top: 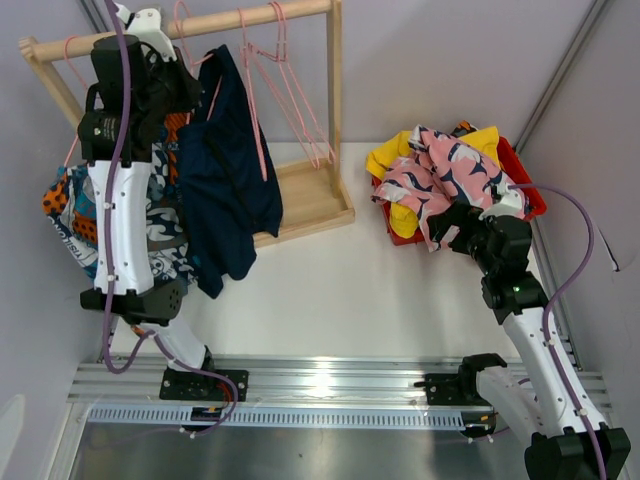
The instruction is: Remove the shorts from the hanger
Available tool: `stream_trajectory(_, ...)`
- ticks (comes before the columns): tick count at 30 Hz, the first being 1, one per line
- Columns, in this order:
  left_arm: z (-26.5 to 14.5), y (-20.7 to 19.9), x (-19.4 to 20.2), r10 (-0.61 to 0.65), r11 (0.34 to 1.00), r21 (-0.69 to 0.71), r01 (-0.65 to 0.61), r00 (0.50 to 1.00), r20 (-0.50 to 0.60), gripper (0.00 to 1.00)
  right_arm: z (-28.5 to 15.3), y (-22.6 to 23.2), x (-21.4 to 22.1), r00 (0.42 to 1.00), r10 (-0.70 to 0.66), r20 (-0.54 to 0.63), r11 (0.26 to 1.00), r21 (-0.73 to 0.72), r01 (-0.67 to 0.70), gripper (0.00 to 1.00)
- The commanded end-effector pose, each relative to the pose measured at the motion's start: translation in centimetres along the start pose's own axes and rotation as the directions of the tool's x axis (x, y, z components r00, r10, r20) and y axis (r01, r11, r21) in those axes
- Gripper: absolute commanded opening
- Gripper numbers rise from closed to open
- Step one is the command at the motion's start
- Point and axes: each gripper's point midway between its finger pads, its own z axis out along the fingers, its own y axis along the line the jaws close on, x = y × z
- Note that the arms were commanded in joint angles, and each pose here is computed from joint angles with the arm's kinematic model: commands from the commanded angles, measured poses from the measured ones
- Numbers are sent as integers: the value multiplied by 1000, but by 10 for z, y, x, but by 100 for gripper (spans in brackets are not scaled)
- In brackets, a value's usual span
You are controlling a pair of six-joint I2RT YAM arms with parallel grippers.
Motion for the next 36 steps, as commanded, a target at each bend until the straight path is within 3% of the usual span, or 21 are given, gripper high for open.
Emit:
stream_trajectory(1, -46, -1, -70, 34, 999, -48, -23, 969, 244, 0, 0, 5, -15, 998, -5, 56, 1000, -19, 6, 100)
stream_trajectory(7, -87, -10, -91, 43, 999, -25, -37, 943, 329, 0, -2, 10, -21, 998, -6, 65, 999, -37, 8, 100)
stream_trajectory(8, -84, -10, -82, 45, 999, -21, -40, 952, 304, 0, -3, 12, -23, 998, -6, 69, 999, -42, 9, 100)
stream_trajectory(12, -134, -21, -67, 79, 996, 16, -88, 949, 306, 0, -10, 27, -34, 996, -20, 89, 994, -107, 29, 99)
stream_trajectory(14, -140, -20, -40, 93, 995, 19, -101, 961, 262, 0, -18, 48, -40, 995, -24, 98, 977, -209, 44, 100)
stream_trajectory(15, -128, -15, -6, 83, 996, 22, -89, 980, 182, 0, -22, 59, -45, 994, -27, 108, 964, -259, 54, 99)
stream_trajectory(16, -159, -21, -10, 76, 996, 36, -87, 967, 243, 0, -30, 80, -47, 994, -36, 101, 928, -367, 71, 100)
stream_trajectory(20, -196, -50, 26, 23, 980, 189, -63, 978, 207, 0, -65, 138, -67, 994, -53, 98, 784, -613, 102, 99)
stream_trajectory(22, -205, -74, 53, -24, 944, 329, -22, 990, 136, 0, -82, 163, -81, 994, -60, 95, 714, -691, 109, 99)
stream_trajectory(23, -219, -84, 64, -36, 922, 388, -18, 990, 133, 0, -93, 180, -82, 995, -67, 77, 644, -758, 102, 99)
stream_trajectory(25, -239, -116, 82, -57, 819, 573, 2, 995, 78, 0, -114, 203, -97, 992, -81, 91, 563, -818, 121, 100)
stream_trajectory(26, -254, -130, 85, -57, 759, 651, -24, 993, 103, 0, -118, 212, -92, 993, -100, 58, 534, -840, 102, 99)
stream_trajectory(27, -272, -147, 91, -51, 667, 744, -39, 994, 98, 0, -120, 216, -90, 993, -112, 45, 528, -844, 97, 100)
stream_trajectory(28, -269, -154, 110, -79, 615, 788, 36, 997, 17, 0, -125, 221, -91, 991, -126, 38, 529, -843, 100, 100)
stream_trajectory(29, -282, -160, 109, -86, 569, 822, 25, 996, 30, 0, -125, 224, -89, 989, -138, 45, 532, -839, 112, 100)
stream_trajectory(30, -303, -165, 99, -97, 527, 849, -43, 989, 110, 0, -122, 226, -89, 987, -148, 69, 548, -825, 140, 100)
stream_trajectory(32, -334, -175, 94, -95, 438, 895, -79, 986, 134, 0, -122, 227, -86, 987, -149, 63, 559, -818, 136, 99)
stream_trajectory(36, -367, -182, 69, -108, 379, 916, -133, 976, 187, 0, -120, 229, -85, 991, -125, 56, 565, -817, 117, 99)
